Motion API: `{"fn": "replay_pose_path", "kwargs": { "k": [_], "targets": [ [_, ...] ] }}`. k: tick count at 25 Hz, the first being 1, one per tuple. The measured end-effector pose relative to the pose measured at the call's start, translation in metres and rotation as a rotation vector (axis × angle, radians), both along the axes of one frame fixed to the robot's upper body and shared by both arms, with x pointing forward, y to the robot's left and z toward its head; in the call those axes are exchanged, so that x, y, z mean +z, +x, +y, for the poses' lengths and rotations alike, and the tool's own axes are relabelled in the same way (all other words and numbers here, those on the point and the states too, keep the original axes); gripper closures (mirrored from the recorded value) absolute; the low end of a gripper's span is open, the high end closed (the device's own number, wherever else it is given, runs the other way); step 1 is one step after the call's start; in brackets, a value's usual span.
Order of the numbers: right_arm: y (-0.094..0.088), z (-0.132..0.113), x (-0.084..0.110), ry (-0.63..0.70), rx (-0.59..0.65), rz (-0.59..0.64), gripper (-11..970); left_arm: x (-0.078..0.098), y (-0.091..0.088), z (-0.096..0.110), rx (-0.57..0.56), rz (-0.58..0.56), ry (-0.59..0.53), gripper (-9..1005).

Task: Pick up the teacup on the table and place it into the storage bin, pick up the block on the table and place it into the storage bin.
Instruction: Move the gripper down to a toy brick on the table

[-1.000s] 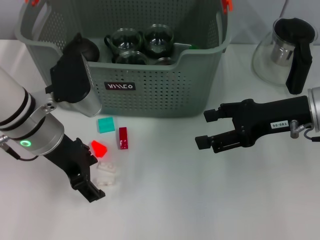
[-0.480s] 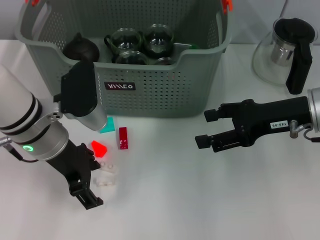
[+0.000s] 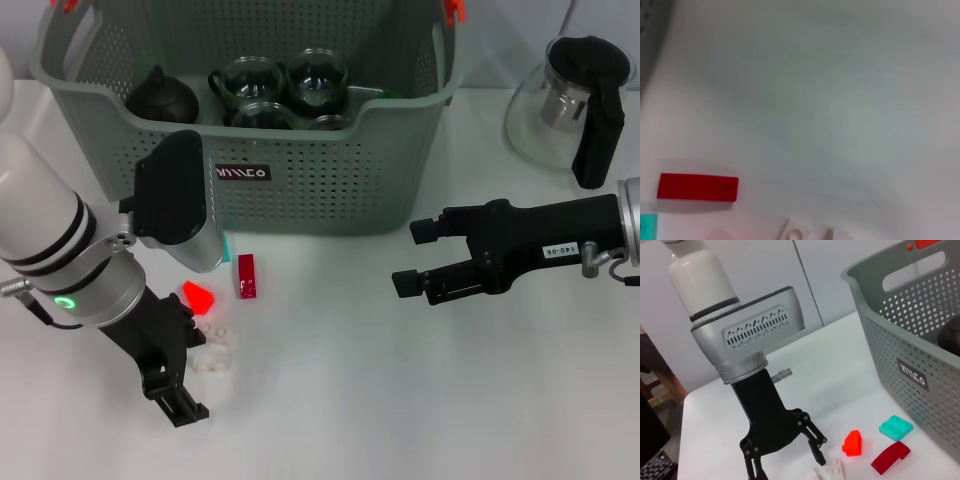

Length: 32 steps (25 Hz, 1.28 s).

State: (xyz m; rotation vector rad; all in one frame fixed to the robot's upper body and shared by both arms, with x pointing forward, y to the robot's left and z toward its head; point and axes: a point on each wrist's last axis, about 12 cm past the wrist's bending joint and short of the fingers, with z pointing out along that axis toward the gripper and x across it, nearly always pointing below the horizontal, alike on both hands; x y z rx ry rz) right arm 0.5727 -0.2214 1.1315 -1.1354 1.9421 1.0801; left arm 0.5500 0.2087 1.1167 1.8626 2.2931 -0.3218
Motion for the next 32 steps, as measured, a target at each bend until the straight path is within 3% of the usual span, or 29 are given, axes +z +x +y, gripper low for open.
{"fn": "replay_pose_path", "kwargs": {
  "k": [32],
  "targets": [
    [0.000, -0.001, -0.001, 0.001, -0.002, 0.005, 12, -0.005, 0.006, -0.012, -0.032, -0.048, 0.002, 214]
  ]
}}
